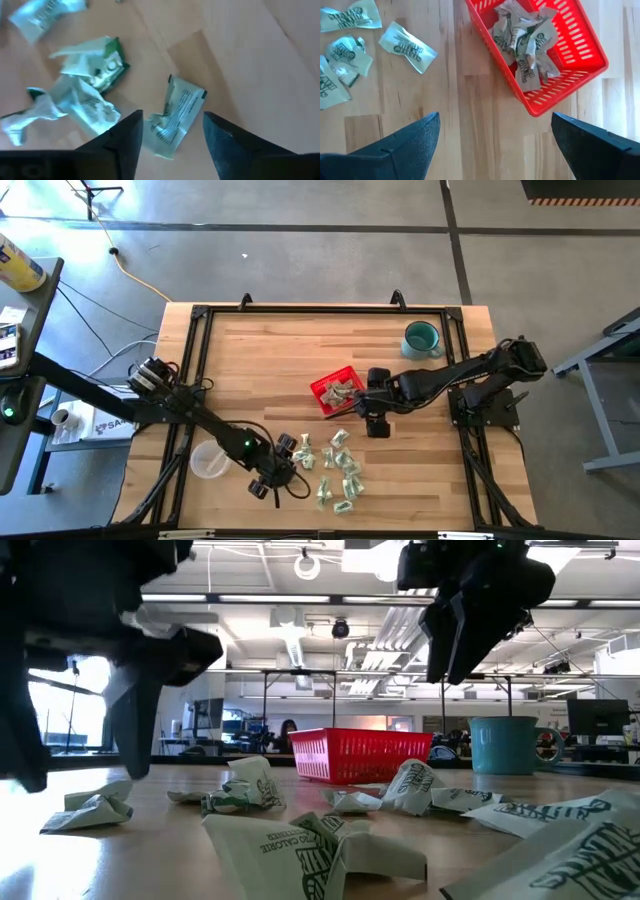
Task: Pick and place items into bin
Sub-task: Put the stevia packet into the red bin
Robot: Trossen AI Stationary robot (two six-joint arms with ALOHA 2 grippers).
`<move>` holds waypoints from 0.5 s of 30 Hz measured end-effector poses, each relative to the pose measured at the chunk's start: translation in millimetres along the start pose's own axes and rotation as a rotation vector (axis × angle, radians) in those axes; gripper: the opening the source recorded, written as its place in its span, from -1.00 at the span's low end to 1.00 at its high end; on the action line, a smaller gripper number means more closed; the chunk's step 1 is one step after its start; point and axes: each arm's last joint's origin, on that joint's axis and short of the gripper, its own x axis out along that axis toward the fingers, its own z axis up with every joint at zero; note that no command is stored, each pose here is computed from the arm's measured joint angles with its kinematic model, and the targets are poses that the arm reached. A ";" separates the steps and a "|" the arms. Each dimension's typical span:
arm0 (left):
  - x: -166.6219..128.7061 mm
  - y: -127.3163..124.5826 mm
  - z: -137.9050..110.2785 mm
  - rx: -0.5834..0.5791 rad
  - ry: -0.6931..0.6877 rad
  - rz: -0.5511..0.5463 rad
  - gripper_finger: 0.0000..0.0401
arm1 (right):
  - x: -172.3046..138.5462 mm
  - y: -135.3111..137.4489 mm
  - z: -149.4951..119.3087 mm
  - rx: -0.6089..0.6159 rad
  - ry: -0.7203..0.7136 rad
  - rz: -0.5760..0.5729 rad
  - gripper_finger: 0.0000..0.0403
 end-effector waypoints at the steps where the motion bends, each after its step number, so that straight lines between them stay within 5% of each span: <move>1: 4.2 -0.7 -0.1 0.001 0.000 -0.003 0.24 | 0.0 -0.1 -0.2 0.000 0.002 -0.001 0.85; 8: 17.7 2.2 0.0 -0.002 0.022 -0.028 0.20 | 0.0 -0.3 -1.4 0.014 0.014 -0.004 0.84; 15: 17.9 1.4 -0.5 0.021 0.026 -0.023 -0.41 | 0.0 -0.7 -2.7 0.020 0.027 -0.010 0.84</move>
